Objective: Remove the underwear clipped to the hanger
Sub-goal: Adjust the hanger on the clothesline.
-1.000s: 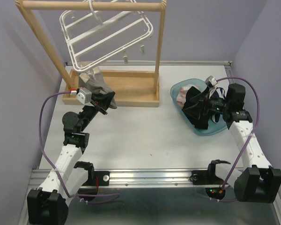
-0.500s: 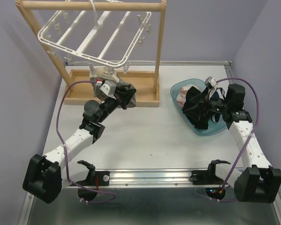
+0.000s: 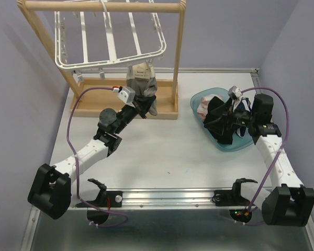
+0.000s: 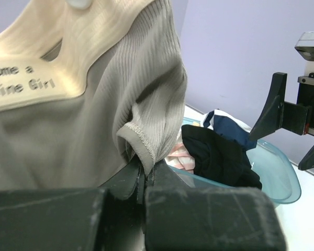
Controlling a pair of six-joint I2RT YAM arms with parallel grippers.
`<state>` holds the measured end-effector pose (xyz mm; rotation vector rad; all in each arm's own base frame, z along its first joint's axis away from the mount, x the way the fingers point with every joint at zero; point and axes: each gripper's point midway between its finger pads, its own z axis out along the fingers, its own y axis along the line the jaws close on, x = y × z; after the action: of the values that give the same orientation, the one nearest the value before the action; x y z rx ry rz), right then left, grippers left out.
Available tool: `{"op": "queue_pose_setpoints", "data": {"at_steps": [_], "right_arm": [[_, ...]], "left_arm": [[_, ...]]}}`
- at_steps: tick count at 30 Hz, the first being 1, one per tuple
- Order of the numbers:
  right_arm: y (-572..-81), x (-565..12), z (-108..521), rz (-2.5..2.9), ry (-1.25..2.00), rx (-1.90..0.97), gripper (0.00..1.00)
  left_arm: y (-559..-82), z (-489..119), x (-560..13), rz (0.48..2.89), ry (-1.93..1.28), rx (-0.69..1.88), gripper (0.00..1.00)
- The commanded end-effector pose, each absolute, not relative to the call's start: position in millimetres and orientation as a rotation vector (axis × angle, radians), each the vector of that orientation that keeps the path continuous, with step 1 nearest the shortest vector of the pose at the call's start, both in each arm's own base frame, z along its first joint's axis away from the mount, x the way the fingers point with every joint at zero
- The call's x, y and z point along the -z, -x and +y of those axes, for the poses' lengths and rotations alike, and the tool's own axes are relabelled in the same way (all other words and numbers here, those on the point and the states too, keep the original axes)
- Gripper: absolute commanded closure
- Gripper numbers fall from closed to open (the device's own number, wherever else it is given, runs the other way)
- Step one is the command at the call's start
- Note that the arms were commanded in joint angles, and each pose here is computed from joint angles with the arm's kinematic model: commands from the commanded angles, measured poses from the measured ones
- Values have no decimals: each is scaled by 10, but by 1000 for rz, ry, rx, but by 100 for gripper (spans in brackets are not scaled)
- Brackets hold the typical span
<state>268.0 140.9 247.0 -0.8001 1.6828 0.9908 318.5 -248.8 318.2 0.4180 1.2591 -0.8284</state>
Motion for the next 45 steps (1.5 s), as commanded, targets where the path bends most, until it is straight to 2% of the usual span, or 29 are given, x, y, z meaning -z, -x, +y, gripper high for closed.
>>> {"op": "queue_pose_setpoints", "data": {"at_steps": [1,11,13,14,15,16,17,18,20,21,22,23,28,33,41,45], "right_arm": [[-2648,-2463,1443,1650,834,-1000,0],[-2648,-2463,1445,1646,838,-1001,0],[-2641,-2464,1451,1645,842,-1005,0],[-2640,-2467,1452,1644,842,-1006,0],[-2639,-2465,1452,1644,842,-1006,0],[-2636,-2471,1453,1641,844,-1006,0],[-2631,-2465,1455,1641,845,-1008,0],[-2631,-2474,1455,1639,846,-1006,0],[-2615,-2486,1459,1632,852,-1007,0],[-2607,-2491,1465,1628,857,-1009,0],[-2598,-2503,1470,1621,863,-1006,0],[-2589,-2511,1475,1613,872,-1004,0],[-2596,-2605,1512,1582,903,-964,0],[-2774,-3143,1536,1513,910,-869,0],[-2744,-3802,2371,1408,1028,-882,0],[-2784,-3987,2766,1392,1032,-843,0]], "left_arm": [[-3163,-2504,-3606,1127,-416,819,100],[-3218,-2617,-3584,1143,-423,835,99],[-3226,-2625,-3596,1149,-414,837,82],[-3212,-2634,-3597,1152,-412,839,77],[-3209,-2633,-3602,1154,-412,837,64],[-3184,-2638,-3627,1153,-411,837,60],[-3174,-2639,-3624,1155,-412,835,48],[-3165,-2625,-3634,1156,-411,830,46],[-3114,-2599,-3664,1158,-411,824,30],[-3087,-2582,-3676,1158,-409,820,27],[-3062,-2570,-3688,1158,-408,819,17],[-3028,-2527,-3729,1157,-401,811,2],[-2909,-2411,-3818,1177,-410,774,1],[-2795,-2227,-3861,1221,-414,702,1],[-2630,-1641,-3927,1210,-248,536,1],[-2567,-1633,-3877,1208,-250,556,1]]}}
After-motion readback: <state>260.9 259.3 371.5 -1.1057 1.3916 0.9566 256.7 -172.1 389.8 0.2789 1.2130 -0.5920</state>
